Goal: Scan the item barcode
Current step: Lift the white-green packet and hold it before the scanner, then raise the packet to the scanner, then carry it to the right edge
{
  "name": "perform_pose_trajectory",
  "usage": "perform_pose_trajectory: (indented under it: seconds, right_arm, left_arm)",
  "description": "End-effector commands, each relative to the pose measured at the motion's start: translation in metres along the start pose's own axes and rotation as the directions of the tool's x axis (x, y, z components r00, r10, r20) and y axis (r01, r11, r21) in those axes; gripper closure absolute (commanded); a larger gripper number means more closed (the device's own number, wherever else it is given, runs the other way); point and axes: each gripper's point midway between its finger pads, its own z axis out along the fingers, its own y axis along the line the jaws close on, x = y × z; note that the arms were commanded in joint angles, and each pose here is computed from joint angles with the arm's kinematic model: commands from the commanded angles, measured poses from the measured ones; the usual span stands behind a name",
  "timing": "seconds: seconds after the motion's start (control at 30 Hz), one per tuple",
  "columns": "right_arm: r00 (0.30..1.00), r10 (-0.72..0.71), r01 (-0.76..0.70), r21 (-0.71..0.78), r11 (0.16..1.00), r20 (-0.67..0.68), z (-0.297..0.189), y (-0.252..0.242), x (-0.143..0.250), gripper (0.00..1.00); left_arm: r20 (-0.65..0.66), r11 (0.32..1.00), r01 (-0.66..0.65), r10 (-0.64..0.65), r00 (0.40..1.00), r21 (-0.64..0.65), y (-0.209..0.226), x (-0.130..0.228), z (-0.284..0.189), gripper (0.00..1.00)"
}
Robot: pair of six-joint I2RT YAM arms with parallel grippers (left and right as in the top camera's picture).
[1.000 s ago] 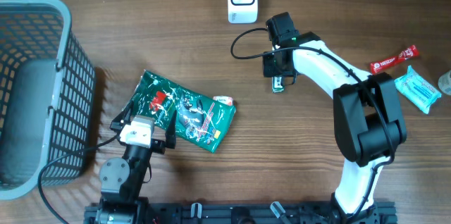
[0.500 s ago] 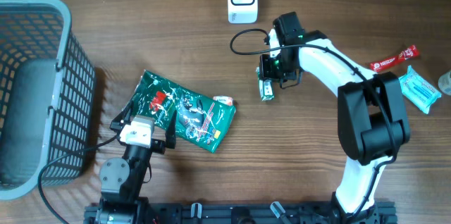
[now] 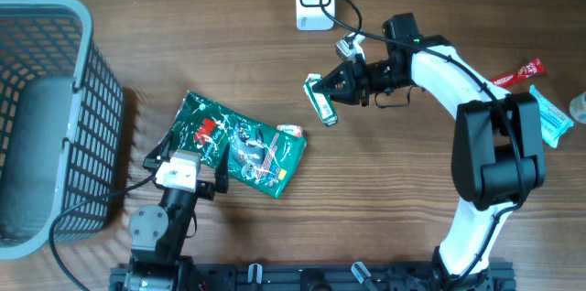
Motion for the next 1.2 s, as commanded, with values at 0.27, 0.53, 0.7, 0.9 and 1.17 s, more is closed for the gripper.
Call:
perform_pose_trajectory:
  seconds: [0.27,0.53,0.7,0.9,1.17]
  right_arm:
    - [0.975,-0.189,0.169,0.162,0.972,0.114,-0.023,0.127,0.055,0.88]
    - [0.83,-0.463,0.293,0.463,0.837,0.311,-0.062,0.176,0.091,0.87]
    - [0.616,-0.696,0.236,0.757,0.609,0.368,-0.115,0.178,0.069,0.84]
    - [0.51,-0.812,0.262,0.848,0.461,0.283,-0.129,0.176,0.02,0.84]
    - [0.337,-0.94,0.032,0.997,0.065,0.05,-0.13,0.137,-0.104,0.84]
  left_arm:
    - [-0.005,1.0,-0.012,0.012,1.0,0.017,-0.003,0.003,0.0,0.0]
    - [-0.005,1.0,-0.012,0.012,1.0,0.017,-0.003,0.003,0.0,0.0]
    - [-0.006,1.0,-0.012,0.012,1.0,0.017,-0.003,0.003,0.0,0.0]
    - [-0.006,1.0,-0.012,0.012,1.0,0.017,-0.003,0.003,0.0,0.0]
    - [-0.006,1.0,-0.012,0.012,1.0,0.017,-0.003,0.003,0.0,0.0]
